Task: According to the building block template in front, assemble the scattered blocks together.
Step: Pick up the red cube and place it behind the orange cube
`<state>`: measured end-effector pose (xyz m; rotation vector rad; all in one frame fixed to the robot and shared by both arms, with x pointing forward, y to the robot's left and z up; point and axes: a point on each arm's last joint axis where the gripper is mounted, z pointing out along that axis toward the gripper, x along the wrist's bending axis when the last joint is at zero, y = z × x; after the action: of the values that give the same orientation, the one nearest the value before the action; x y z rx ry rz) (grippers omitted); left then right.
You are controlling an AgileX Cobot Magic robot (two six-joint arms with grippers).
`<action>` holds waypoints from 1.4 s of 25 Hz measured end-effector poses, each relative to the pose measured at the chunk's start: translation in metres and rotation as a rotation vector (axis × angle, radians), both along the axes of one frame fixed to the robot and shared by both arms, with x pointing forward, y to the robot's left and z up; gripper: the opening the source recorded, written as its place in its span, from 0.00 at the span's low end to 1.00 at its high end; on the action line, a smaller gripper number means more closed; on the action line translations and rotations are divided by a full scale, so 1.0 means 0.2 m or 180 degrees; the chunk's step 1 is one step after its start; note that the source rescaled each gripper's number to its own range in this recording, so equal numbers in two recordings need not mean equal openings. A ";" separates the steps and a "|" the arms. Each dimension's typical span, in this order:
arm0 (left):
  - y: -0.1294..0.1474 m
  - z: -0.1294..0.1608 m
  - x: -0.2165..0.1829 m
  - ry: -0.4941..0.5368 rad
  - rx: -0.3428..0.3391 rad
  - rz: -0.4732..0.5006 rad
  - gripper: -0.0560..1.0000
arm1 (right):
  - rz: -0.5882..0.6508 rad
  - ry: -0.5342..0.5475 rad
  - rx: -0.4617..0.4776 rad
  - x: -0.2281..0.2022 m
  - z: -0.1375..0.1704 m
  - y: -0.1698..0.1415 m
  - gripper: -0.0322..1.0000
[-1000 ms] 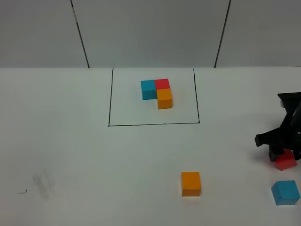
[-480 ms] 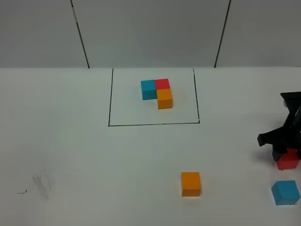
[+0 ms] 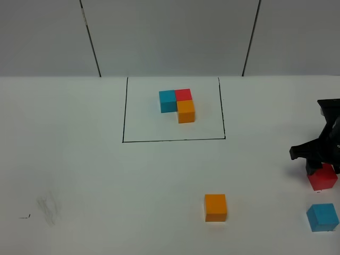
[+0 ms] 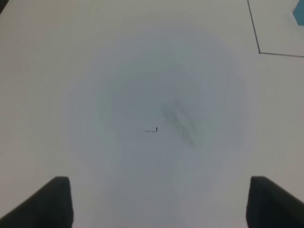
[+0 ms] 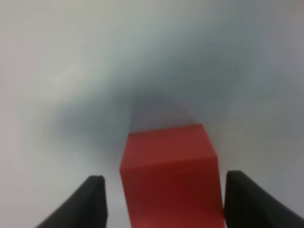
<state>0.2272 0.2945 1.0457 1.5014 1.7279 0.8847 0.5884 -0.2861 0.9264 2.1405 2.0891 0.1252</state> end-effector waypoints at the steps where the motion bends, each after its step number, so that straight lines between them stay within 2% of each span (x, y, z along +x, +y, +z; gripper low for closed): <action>1: 0.00 0.00 0.00 0.0000 0.0000 0.0000 0.67 | 0.0002 0.0000 -0.0002 0.00 0.00 0.00 0.20; 21: 0.00 0.00 0.00 0.0000 0.0000 0.0000 0.67 | 0.0018 0.0238 -0.0019 0.01 -0.14 0.00 0.20; 23: 0.00 0.00 0.00 0.0000 0.0000 0.0000 0.67 | 0.0019 0.0232 -0.0019 0.01 -0.14 0.00 0.17; 25: 0.00 0.00 0.00 0.0000 0.0000 0.0000 0.67 | 0.0019 0.0234 -0.0019 0.01 -0.14 0.00 0.06; 26: 0.00 0.00 0.00 0.0000 0.0000 0.0000 0.67 | 0.0019 0.0234 -0.0020 0.01 -0.14 0.00 0.04; 35: 0.00 0.00 0.00 0.0000 0.0000 0.0000 0.67 | 0.0019 0.0234 -0.0020 0.01 -0.14 0.00 0.04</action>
<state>0.2272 0.2945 1.0457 1.5014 1.7279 0.8847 0.5899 -0.2861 0.8984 2.1671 2.1328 0.0413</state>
